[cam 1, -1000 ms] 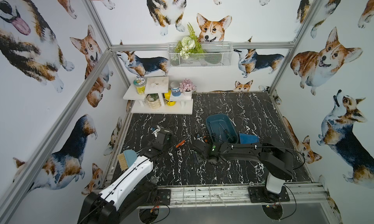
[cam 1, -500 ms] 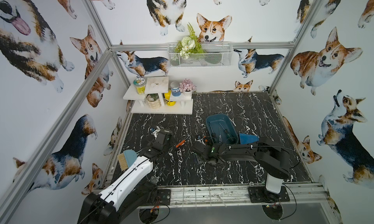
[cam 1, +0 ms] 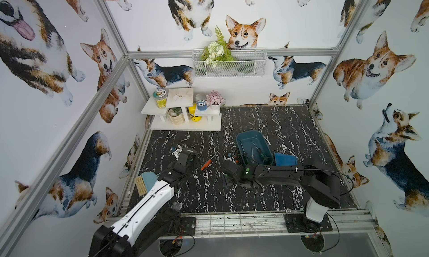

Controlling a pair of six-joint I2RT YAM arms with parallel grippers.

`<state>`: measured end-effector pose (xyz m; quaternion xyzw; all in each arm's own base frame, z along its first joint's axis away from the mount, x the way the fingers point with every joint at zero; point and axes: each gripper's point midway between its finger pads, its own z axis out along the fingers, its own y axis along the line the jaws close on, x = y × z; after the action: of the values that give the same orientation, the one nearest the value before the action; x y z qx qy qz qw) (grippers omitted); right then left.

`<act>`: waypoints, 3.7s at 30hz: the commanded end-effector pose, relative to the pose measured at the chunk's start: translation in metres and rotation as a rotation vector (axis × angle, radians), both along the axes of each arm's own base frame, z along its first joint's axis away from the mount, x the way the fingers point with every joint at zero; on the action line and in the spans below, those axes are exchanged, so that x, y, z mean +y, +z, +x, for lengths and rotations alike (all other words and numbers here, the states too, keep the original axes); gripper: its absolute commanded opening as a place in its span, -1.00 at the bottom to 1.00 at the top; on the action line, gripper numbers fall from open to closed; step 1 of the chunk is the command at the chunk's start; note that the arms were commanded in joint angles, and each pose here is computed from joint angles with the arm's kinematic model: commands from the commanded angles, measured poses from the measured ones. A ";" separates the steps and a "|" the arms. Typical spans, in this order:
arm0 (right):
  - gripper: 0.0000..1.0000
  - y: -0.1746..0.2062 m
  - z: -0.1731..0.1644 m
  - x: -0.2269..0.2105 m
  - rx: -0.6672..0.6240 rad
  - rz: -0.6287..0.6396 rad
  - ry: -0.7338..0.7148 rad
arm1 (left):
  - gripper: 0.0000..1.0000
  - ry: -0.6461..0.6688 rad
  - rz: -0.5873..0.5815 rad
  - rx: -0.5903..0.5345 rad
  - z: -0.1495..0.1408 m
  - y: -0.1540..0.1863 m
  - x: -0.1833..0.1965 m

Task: Put the screwdriver on the desktop into the storage box
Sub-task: Pick up the screwdriver from the center of the board, then place the screwdriver in the storage box, then pick up the screwdriver from the center of the board, then place the screwdriver in the storage box.

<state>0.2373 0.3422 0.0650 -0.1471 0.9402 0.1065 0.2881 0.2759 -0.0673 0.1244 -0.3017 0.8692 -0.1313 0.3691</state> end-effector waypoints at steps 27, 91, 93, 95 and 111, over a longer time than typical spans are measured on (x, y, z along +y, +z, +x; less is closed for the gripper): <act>-0.75 0.016 0.077 -0.134 0.085 0.194 -0.168 | 0.72 -0.518 0.126 0.060 0.034 0.003 -0.084; 0.04 0.103 0.075 -0.172 -0.234 0.436 -0.338 | -0.97 -0.496 0.057 0.130 0.035 0.006 -0.099; 0.04 0.110 0.076 -0.180 -0.265 0.437 -0.365 | -0.96 -0.510 0.009 0.086 0.029 0.018 -0.132; 0.04 0.112 0.077 -0.187 -0.283 0.437 -0.384 | -0.95 -0.522 -0.023 0.054 0.024 0.028 -0.164; 0.05 0.122 0.060 -0.262 -0.361 0.382 -0.587 | -0.83 -0.431 -0.019 0.104 0.052 -0.006 -0.326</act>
<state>0.3019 0.0918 0.1916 0.1539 0.8355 0.1870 0.4932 0.3206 -0.3979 0.1304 -0.0787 0.9259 -0.2391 0.2815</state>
